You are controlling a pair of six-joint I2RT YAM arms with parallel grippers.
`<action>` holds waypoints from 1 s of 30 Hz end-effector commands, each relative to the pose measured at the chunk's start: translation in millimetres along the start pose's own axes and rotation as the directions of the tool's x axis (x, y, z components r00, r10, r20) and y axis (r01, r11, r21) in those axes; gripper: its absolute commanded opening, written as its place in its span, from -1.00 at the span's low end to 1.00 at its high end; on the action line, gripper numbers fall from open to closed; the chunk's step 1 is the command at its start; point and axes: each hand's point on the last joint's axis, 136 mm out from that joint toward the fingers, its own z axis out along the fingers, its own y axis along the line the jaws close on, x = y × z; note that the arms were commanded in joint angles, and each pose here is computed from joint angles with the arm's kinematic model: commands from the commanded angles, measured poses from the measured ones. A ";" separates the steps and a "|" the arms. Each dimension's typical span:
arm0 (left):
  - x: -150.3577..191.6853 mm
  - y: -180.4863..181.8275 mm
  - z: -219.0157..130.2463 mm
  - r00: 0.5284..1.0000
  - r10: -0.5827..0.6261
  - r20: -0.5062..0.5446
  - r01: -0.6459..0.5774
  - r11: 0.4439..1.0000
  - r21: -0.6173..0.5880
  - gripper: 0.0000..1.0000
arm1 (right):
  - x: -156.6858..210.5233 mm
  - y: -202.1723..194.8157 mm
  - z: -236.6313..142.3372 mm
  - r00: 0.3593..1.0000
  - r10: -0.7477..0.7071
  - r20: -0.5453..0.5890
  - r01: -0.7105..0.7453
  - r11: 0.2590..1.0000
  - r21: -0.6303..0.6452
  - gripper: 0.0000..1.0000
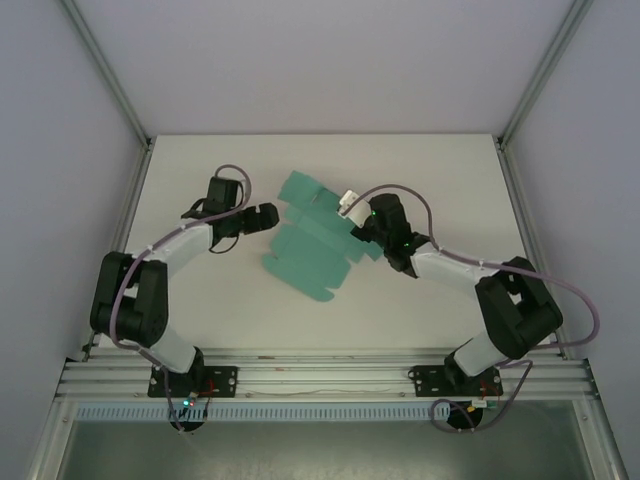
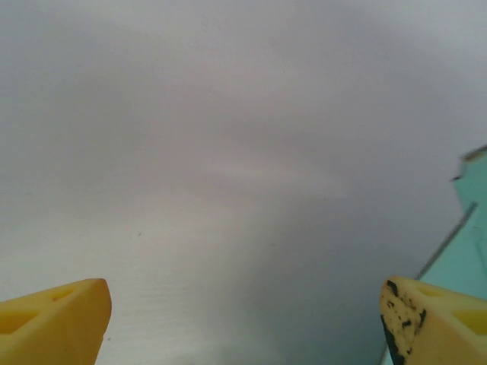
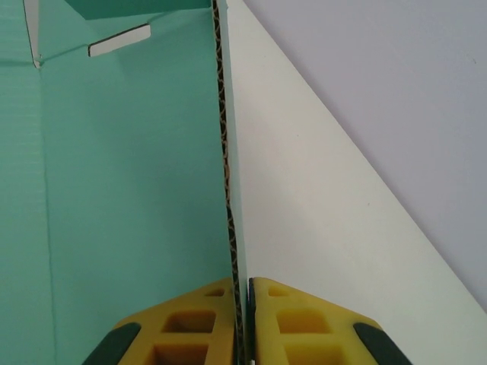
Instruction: Assemble paper box
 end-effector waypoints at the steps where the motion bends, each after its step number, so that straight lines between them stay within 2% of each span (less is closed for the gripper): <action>1: -8.4 -14.8 7.5 0.998 0.047 0.029 -0.049 0.996 0.080 0.79 | -4.5 -0.5 -8.1 0.998 0.061 0.035 -0.060 0.998 -0.024 -0.75; 11: -5.8 -46.0 13.9 0.996 0.077 0.044 -0.086 0.956 0.282 0.70 | -5.1 8.3 -5.9 0.995 0.093 0.045 -0.089 0.993 -0.079 -0.75; 14: -3.4 -38.0 18.1 0.997 0.077 0.030 -0.082 0.967 0.241 0.56 | -8.9 5.4 -7.2 0.994 0.090 0.054 -0.086 0.994 -0.073 -0.74; 16: -3.6 -22.2 18.8 0.997 0.069 0.027 -0.072 0.986 0.152 0.56 | -10.6 2.5 -9.1 0.994 0.095 0.060 -0.090 0.993 -0.070 -0.75; 19: -2.8 -12.5 16.4 0.996 0.080 0.027 -0.083 0.992 0.100 0.57 | -10.6 5.8 -11.7 0.993 0.109 0.040 -0.104 0.988 -0.113 -0.95; 21: 0.4 -12.1 17.3 0.997 0.076 0.019 -0.078 0.991 0.104 0.57 | -6.1 9.7 -11.8 0.993 0.119 0.004 -0.117 0.983 -0.142 -1.00; 23: 1.3 -14.1 18.3 0.997 0.071 0.017 -0.072 0.990 0.119 0.57 | 5.5 11.9 -11.5 0.989 0.138 -0.044 -0.143 0.977 -0.159 -0.86; 24: 1.9 -15.5 19.1 0.998 0.068 0.016 -0.070 0.989 0.128 0.57 | 12.8 9.8 -11.9 0.982 0.175 -0.069 -0.184 0.968 -0.172 -0.73; 29: 4.7 -16.4 24.5 0.998 0.070 -0.006 -0.069 0.987 0.143 0.57 | 52.6 -3.7 -7.9 0.916 0.334 -0.222 -0.381 0.898 -0.221 -0.22; 30: 5.3 -15.5 25.7 0.998 0.068 -0.010 -0.066 0.988 0.141 0.57 | 61.0 -2.2 -5.7 0.904 0.343 -0.256 -0.403 0.884 -0.238 -0.18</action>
